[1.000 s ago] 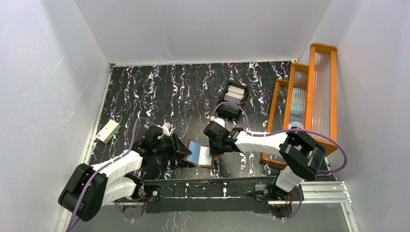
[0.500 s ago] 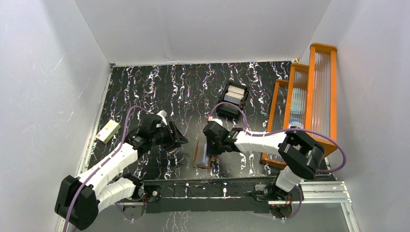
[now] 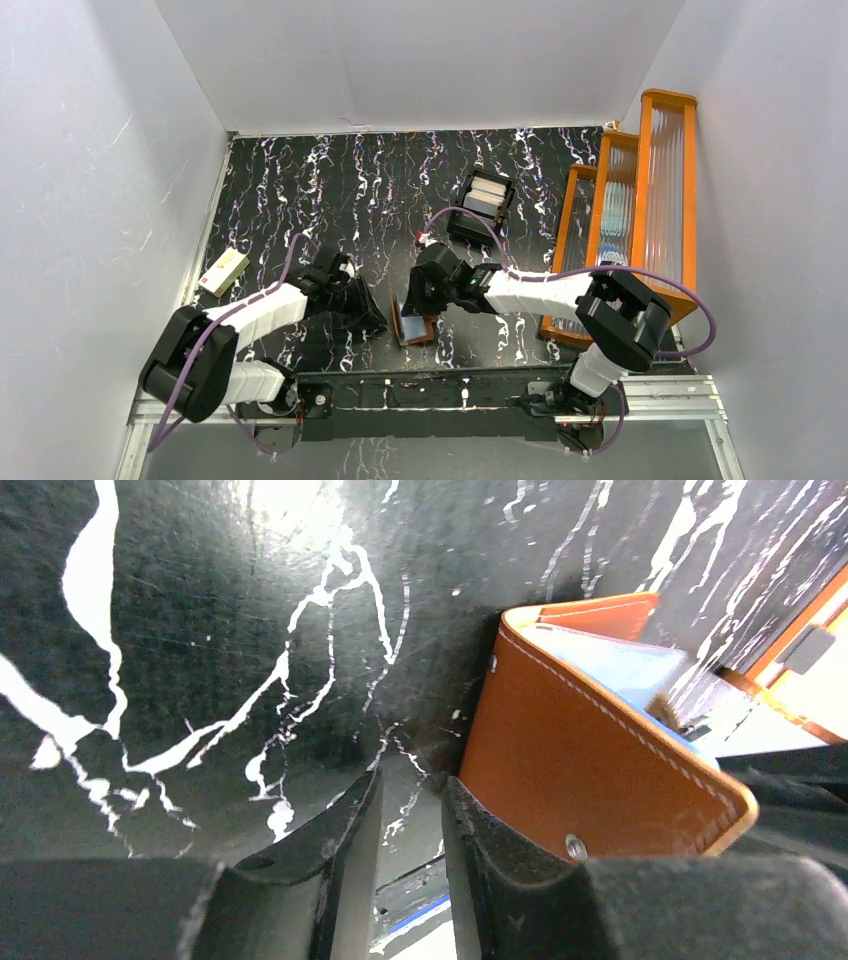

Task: Put the credit cards into the card holder
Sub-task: Open the card holder at the center of the board.

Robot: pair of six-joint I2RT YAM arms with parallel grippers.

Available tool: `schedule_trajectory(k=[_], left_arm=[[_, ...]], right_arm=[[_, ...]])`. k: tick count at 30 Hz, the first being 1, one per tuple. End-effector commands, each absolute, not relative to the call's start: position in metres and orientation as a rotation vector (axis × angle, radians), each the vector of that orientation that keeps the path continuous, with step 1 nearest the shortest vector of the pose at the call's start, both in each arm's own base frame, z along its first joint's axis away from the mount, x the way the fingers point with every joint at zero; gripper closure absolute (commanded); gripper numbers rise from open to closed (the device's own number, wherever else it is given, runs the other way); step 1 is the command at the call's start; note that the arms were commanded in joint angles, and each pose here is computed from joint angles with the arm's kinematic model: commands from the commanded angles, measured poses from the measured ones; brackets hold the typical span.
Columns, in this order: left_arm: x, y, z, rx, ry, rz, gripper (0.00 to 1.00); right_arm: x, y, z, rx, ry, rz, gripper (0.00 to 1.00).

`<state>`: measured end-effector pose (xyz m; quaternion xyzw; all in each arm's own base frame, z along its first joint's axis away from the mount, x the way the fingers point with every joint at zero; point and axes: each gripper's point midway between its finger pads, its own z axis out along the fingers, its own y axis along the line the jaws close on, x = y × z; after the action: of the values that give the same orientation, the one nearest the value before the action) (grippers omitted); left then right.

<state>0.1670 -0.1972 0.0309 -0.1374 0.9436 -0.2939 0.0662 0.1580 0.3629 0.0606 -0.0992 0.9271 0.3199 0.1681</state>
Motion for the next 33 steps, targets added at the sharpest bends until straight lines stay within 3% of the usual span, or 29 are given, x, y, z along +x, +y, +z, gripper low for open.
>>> schedule_trajectory(k=[1,8,15,28,33], left_arm=[[0.162,-0.214,0.031,-0.374,2.843,-1.069,0.75],[0.174,-0.243,0.047,-0.328,2.713,-1.354,0.74],[0.179,-0.256,0.046,-0.374,2.7,-1.473,0.73],[0.197,-0.18,0.056,-0.423,2.832,-0.692,0.55],[0.201,-0.19,0.086,-0.333,2.764,-0.79,0.47]], right_arm=[[0.16,0.389,0.091,-0.272,2.547,1.102,0.82],[0.158,0.386,0.088,-0.25,2.554,1.107,0.8],[0.158,0.365,0.062,-0.194,2.616,0.969,0.75],[0.164,0.351,0.033,-0.192,2.67,0.795,0.75],[0.165,0.347,0.028,-0.19,2.681,0.754,0.75]])
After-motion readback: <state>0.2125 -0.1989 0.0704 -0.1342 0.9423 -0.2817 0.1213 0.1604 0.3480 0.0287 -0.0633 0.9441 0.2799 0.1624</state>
